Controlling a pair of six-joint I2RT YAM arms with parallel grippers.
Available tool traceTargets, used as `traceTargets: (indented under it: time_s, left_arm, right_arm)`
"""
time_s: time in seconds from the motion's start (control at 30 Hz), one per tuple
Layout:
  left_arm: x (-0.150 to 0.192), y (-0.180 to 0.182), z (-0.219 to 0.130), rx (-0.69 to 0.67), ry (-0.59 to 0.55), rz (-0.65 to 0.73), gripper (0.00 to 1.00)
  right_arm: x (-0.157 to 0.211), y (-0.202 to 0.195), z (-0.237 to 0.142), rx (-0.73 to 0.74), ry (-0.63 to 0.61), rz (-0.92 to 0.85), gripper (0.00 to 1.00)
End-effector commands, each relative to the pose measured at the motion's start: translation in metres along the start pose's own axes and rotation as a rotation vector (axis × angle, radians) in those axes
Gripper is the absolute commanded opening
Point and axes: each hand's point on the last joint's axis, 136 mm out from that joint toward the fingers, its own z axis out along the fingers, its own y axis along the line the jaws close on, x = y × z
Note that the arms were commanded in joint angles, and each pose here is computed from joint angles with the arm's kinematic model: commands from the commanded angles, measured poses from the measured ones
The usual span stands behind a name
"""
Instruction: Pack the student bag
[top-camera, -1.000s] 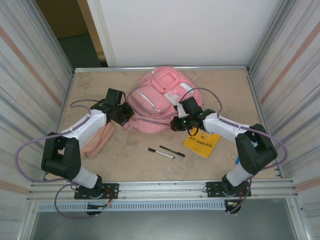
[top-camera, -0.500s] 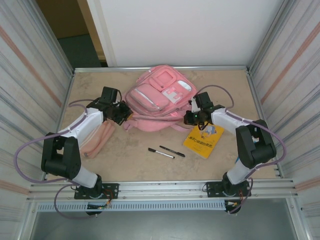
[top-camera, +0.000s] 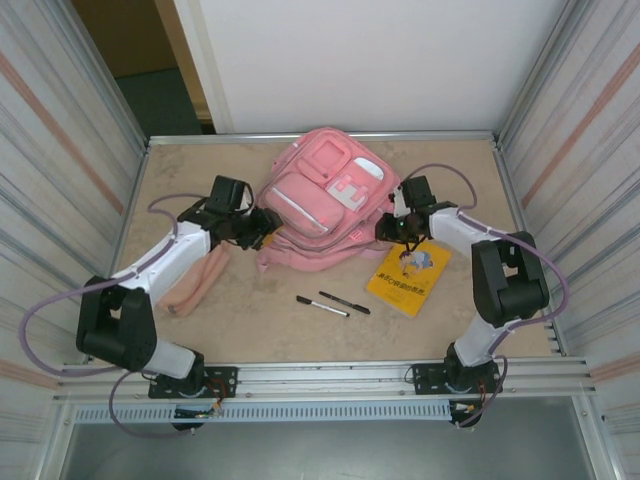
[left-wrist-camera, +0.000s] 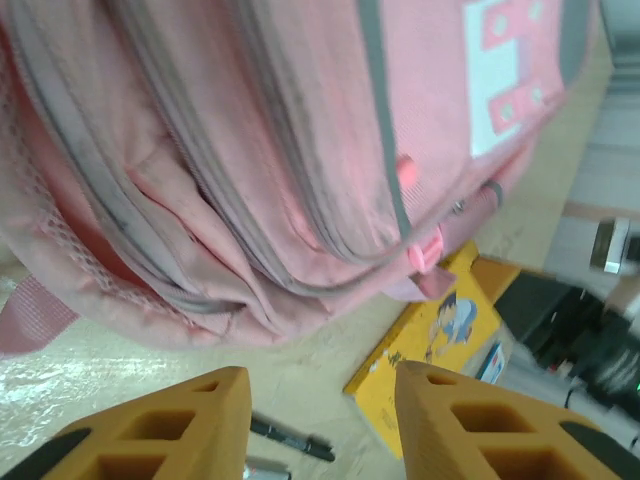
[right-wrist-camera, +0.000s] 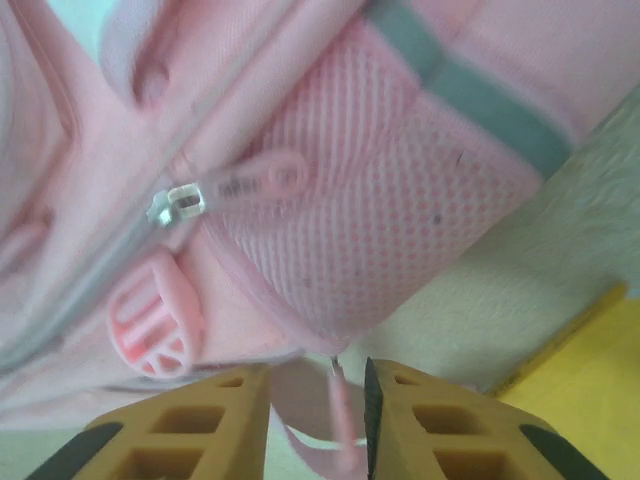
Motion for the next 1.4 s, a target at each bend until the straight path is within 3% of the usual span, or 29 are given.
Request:
traceTargets:
  time_s: [0.0,0.17,0.37,0.5,0.7,0.83,1.0,1.1,1.17,1.27,1.37]
  left_arm:
    - [0.010,0.004,-0.023,-0.024,-0.015,0.130,0.44]
    - [0.002,0.030,-0.042,-0.116,-0.085,0.119,0.48]
    - [0.001,0.038,-0.043,-0.083,-0.035,0.059,0.48]
    - [0.011,0.044,-0.044,-0.092,0.004,0.071,0.48]
    - [0.041,0.029,-0.050,0.034,0.128,0.163,0.48]
    - [0.051,0.052,-0.059,-0.054,0.135,0.187,0.48]
    - [0.060,0.068,-0.058,-0.058,0.146,0.155,0.48]
    - [0.062,0.070,-0.055,-0.048,0.161,0.155,0.48]
    - [0.063,0.071,-0.054,-0.049,0.167,0.157,0.48]
    - [0.060,0.072,-0.049,-0.044,0.155,0.143,0.48]
    - [0.056,0.068,-0.046,-0.015,0.136,0.134,0.49]
  right_arm:
    - [0.002,0.005,-0.026,0.057,0.082,-0.053,0.38]
    - [0.004,0.038,-0.064,0.069,0.052,-0.212,0.48]
    - [0.018,0.115,-0.067,-0.017,0.037,-0.386,0.52]
    - [0.022,0.158,-0.047,-0.014,0.006,-0.561,0.54]
    - [0.023,0.197,0.001,0.103,-0.001,-0.812,0.57]
    - [0.013,0.201,0.034,0.191,-0.014,-0.873,0.60]
    - [0.012,0.193,0.076,0.274,0.023,-0.952,0.61]
    - [0.007,0.186,0.086,0.348,0.012,-0.996,0.50]
    - [0.005,0.190,0.080,0.344,-0.007,-1.019,0.30]
    - [0.017,0.207,0.065,0.180,-0.003,-1.079,0.16]
    - [0.015,0.220,0.039,0.062,-0.076,-1.144,0.05]
